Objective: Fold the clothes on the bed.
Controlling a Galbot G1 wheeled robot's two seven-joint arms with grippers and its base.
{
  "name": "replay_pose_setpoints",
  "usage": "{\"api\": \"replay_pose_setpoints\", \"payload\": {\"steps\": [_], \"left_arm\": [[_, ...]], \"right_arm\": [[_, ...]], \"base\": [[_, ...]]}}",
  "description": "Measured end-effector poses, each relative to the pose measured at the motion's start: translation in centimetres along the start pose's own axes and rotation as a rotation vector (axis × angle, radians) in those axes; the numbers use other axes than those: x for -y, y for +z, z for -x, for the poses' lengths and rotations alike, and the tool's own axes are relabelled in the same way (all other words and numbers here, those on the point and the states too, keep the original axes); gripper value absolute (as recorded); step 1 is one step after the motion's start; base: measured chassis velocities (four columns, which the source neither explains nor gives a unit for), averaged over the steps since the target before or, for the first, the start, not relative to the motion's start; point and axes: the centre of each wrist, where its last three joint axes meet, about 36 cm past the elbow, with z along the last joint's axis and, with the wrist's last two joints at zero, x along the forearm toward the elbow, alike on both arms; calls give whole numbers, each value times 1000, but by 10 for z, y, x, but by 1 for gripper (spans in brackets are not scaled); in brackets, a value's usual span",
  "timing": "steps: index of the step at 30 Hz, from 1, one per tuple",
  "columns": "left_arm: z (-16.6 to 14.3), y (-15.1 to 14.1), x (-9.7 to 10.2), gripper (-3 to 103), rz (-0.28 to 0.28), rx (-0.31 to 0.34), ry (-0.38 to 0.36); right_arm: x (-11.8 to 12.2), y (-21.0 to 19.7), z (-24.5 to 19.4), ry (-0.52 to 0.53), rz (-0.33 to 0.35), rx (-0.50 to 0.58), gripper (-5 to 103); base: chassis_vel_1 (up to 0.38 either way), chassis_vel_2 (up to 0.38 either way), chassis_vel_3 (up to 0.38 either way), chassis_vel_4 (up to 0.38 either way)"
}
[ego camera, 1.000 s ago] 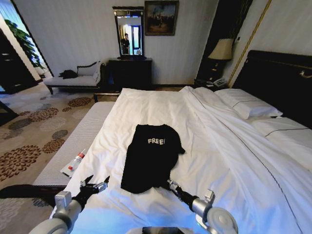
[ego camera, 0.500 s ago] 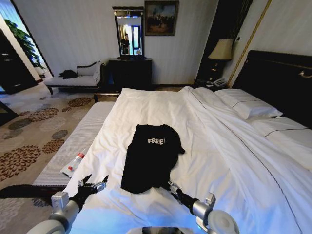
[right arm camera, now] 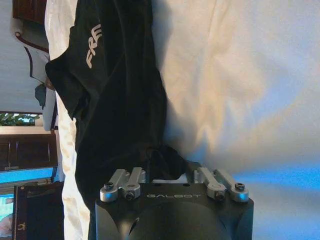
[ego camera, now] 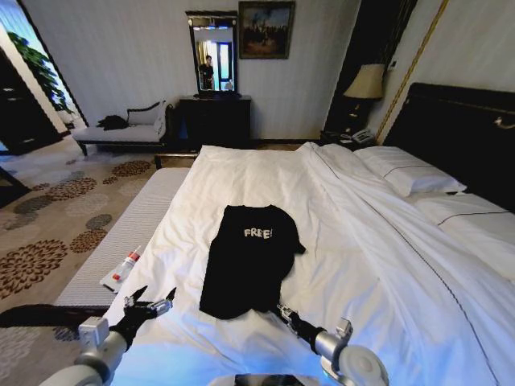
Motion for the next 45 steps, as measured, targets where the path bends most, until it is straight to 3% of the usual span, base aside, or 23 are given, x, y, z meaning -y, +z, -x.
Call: {"api": "replay_pose_setpoints", "payload": {"steps": [2,4,6,7,10,19,23,24,27,28,31,35,40,45], "left_arm": [[-1,1,0,100,-3,0,-3],[-1,1,0,100,-3,1,-4],[-1,0,-1,100,-2,5,-7],[-1,0,-1,100,-2,5,-7],[-1,-2,-3,100,-4,9,-10],[-1,0,-3,100,-14,5,-12],[2,3,-3,100,-20,1,-10],[2,3,-3,100,-20,1,-10],[5,6,-2,100,-30,-5,-7],[5,6,-2,100,-30,-5,-7],[7,12,-1,100,-41,-17,-7],[9,22,2,100,-59,-38,-8],[9,33,4,100,-94,-60,-19],[9,50,10,100,-170,-98,-19]], "right_arm": [[0,-2,0,-3,2,2,27],[-1,-3,0,-6,5,3,27],[-2,-5,0,-13,9,6,16],[-2,-5,0,-13,9,6,16],[-5,-6,-1,-22,5,7,2],[-8,-6,-3,-4,-31,23,0],[-10,-6,-12,57,-171,121,0],[-10,-6,-12,57,-171,121,0],[-14,-9,-24,121,-325,238,0],[-14,-9,-24,121,-325,238,0],[-15,-11,-34,166,-425,314,0],[-12,-9,-42,205,-481,352,0],[-10,-6,-44,223,-484,354,0],[-5,0,-45,245,-484,344,0]], "base": [[0,0,0,0],[0,0,0,0],[0,0,0,0],[0,0,0,0],[0,0,0,0],[0,0,0,0],[0,0,0,0],[0,0,0,0],[0,0,0,0],[0,0,0,0],[0,0,0,0],[0,0,0,0],[0,0,0,0],[0,0,0,0]]}}
